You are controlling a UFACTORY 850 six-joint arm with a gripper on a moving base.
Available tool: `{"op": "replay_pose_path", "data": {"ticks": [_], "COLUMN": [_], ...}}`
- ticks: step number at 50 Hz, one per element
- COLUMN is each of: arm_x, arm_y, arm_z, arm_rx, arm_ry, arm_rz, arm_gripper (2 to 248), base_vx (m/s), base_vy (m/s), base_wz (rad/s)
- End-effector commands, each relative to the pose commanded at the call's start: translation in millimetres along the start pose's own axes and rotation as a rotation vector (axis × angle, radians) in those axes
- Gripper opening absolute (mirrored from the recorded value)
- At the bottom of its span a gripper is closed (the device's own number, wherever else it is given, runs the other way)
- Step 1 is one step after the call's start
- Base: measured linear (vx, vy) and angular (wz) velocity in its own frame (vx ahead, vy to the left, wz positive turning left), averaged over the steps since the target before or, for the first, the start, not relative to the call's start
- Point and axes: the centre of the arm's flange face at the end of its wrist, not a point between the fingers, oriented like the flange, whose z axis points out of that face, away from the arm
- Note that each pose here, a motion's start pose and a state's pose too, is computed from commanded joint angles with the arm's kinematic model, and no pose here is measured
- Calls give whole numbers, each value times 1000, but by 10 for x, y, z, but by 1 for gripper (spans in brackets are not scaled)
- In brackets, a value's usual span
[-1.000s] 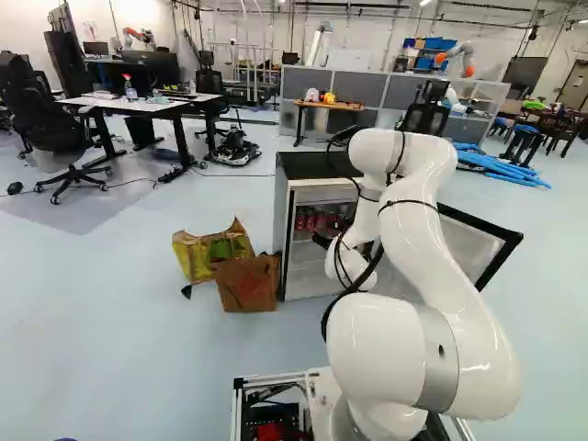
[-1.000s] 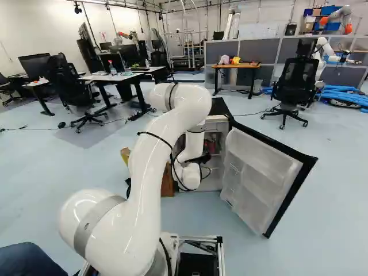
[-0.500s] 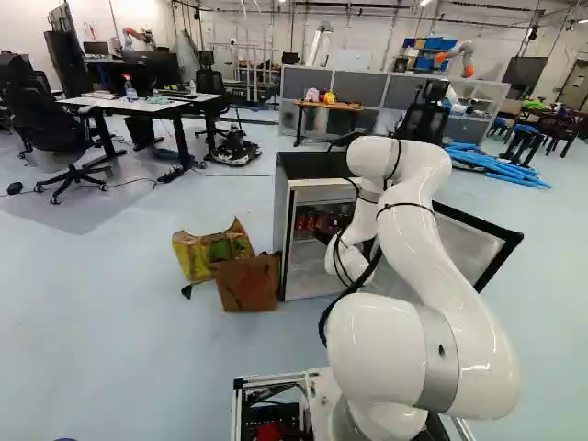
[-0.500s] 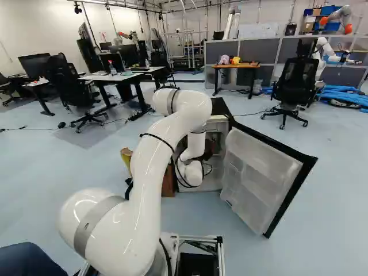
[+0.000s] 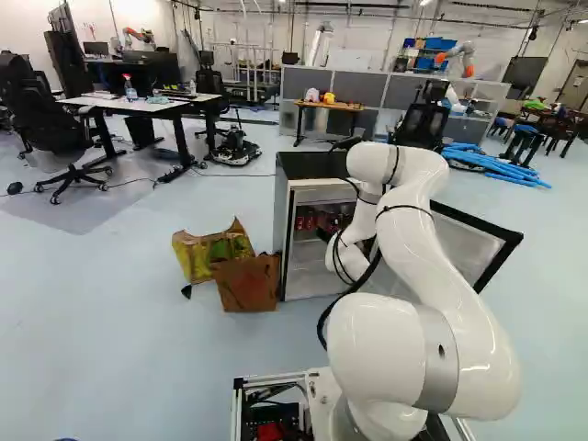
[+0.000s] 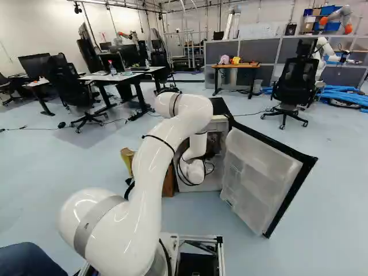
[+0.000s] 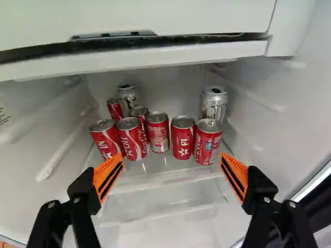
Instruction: Grab a drink from the fridge
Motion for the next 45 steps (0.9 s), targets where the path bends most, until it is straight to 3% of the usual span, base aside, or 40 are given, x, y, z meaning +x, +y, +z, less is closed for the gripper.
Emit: {"op": "replay_pose_path", "data": {"ticks": [45], "arm_x": [-130], "arm_y": [165], "arm_z": [380], "arm_rx": [-92], "arm_ry": [-44], "arm_rz": [2], "arm_gripper": [247], "base_vx": [0], "base_vy": [0], "base_wz": [0]}}
